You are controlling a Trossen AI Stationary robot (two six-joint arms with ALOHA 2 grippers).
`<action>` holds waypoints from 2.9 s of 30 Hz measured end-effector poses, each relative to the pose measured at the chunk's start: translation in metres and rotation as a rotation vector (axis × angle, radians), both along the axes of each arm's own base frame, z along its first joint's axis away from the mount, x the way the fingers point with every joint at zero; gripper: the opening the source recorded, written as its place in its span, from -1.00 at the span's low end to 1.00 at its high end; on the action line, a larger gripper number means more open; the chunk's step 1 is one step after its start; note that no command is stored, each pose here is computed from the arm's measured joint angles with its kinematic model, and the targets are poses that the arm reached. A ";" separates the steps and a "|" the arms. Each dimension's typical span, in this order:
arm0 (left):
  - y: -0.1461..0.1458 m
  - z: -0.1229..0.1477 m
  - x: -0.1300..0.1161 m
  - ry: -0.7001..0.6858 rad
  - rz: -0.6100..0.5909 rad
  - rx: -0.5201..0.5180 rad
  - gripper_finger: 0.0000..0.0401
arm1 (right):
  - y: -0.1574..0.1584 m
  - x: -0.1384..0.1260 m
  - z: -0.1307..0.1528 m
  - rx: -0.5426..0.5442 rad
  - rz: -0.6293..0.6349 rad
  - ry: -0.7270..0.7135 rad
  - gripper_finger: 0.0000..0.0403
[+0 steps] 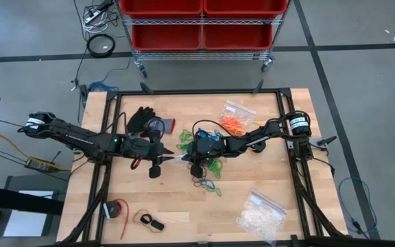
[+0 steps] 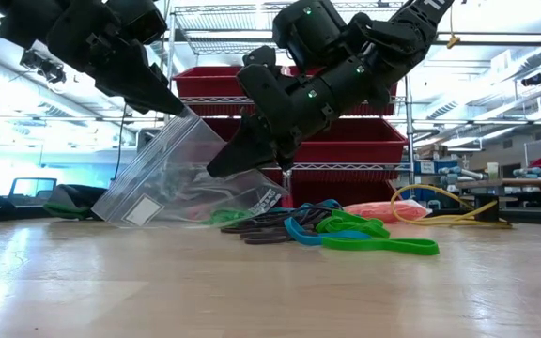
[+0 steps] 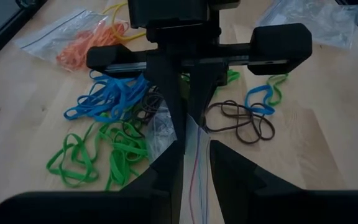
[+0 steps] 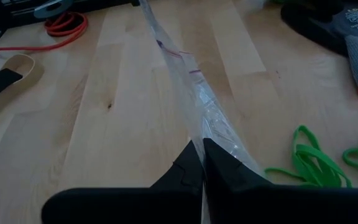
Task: Sort rubber bands
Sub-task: Open the transparent zip bag
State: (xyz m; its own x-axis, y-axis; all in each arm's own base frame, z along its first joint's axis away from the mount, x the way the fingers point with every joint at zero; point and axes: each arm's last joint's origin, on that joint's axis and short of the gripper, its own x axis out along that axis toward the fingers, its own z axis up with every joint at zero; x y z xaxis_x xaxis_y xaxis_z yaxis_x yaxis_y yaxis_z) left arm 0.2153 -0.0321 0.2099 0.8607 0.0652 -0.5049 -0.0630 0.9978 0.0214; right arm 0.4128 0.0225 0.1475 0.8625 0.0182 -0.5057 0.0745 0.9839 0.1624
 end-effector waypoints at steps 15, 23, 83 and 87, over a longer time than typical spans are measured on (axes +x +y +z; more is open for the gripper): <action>0.001 -0.002 -0.001 0.028 0.009 0.010 -0.56 | 0.000 0.000 0.000 0.004 0.007 0.006 -1.00; 0.001 -0.003 -0.002 0.040 0.004 0.024 -0.56 | 0.000 0.000 -0.001 0.004 0.007 0.006 -1.00; -0.001 -0.006 -0.003 0.067 -0.024 -0.041 -0.56 | 0.000 0.000 -0.001 0.005 0.005 0.008 -1.00; -0.001 -0.006 -0.003 0.070 -0.027 -0.042 -0.56 | 0.000 0.000 -0.001 0.005 0.006 0.008 -1.00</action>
State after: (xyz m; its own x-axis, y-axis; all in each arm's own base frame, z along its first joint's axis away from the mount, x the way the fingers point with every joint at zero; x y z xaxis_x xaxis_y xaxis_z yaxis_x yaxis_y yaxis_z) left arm 0.2125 -0.0331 0.2034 0.8244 0.0199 -0.5656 -0.0361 0.9992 -0.0175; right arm 0.4125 0.0227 0.1468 0.8584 0.0257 -0.5123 0.0702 0.9835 0.1668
